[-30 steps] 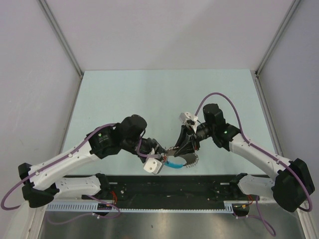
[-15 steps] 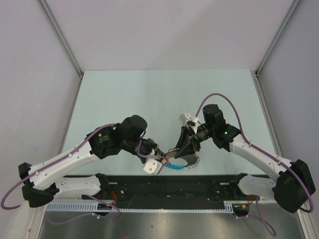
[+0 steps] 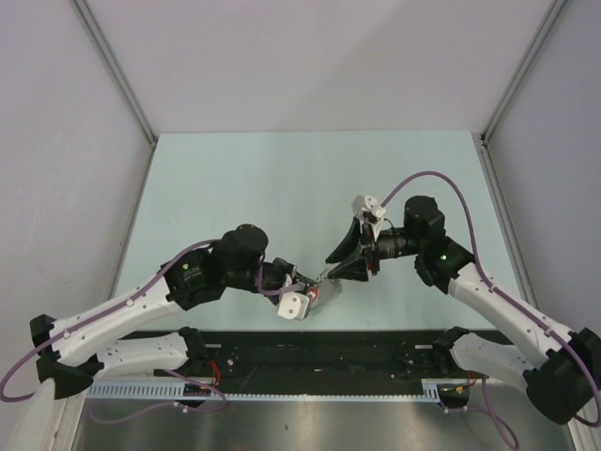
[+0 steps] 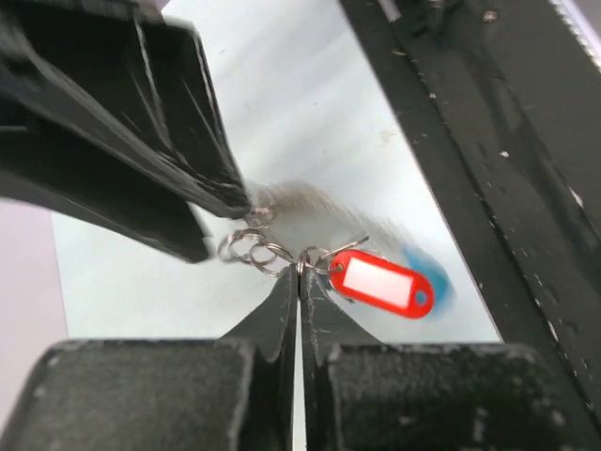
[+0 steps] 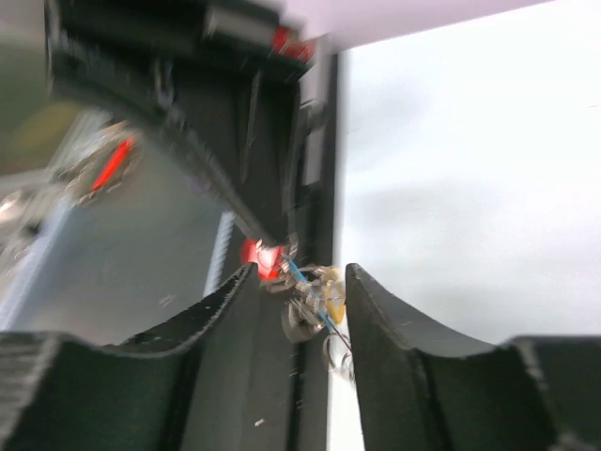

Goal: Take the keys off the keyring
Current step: Remove the key from the keyring.

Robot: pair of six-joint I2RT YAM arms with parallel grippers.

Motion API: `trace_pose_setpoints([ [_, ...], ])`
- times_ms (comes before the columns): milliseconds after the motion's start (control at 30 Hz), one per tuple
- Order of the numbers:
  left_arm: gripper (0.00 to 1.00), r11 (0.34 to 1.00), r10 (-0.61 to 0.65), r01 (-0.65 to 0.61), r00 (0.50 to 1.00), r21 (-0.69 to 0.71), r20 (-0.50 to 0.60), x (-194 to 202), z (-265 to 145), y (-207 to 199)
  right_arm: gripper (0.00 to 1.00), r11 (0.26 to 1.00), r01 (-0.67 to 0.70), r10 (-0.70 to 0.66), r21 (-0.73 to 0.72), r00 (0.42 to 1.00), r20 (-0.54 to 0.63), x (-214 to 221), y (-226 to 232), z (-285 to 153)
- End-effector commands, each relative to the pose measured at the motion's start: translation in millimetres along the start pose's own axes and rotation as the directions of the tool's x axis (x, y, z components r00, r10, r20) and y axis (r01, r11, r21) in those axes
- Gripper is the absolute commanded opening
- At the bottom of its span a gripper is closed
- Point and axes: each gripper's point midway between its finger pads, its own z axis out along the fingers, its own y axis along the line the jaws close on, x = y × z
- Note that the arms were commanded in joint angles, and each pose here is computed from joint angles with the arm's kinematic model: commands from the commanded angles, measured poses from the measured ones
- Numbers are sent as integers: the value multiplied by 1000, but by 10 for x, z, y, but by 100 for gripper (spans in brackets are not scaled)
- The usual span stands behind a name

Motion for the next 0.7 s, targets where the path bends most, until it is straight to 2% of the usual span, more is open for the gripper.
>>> trace_pose_setpoints([
  [0,0,975,-38,52,997,-217,69,-141,-75,402,49,954,18,-69,299,984,162,-633,-242,-227],
  [100,0,951,-112,144,985,-275,129,-184,-101,525,62,928,1,-81,373,976,200,-736,-237,-358],
  [133,0,944,-112,153,982,-291,151,-198,-104,561,62,923,-3,-84,385,975,208,-755,-224,-381],
  [300,0,897,-154,239,957,-371,244,-222,-209,695,57,906,-114,-12,409,956,294,-784,-155,-416],
  [433,1,848,-160,290,938,-443,308,-179,-270,775,57,843,-276,90,462,919,384,-740,-237,-494],
  [567,0,817,-155,335,912,-469,381,-182,-350,772,48,835,-365,187,412,892,412,-682,-212,-443],
  [667,1,819,-117,336,892,-465,437,-213,-379,723,47,848,-393,232,354,878,419,-617,-181,-368],
])
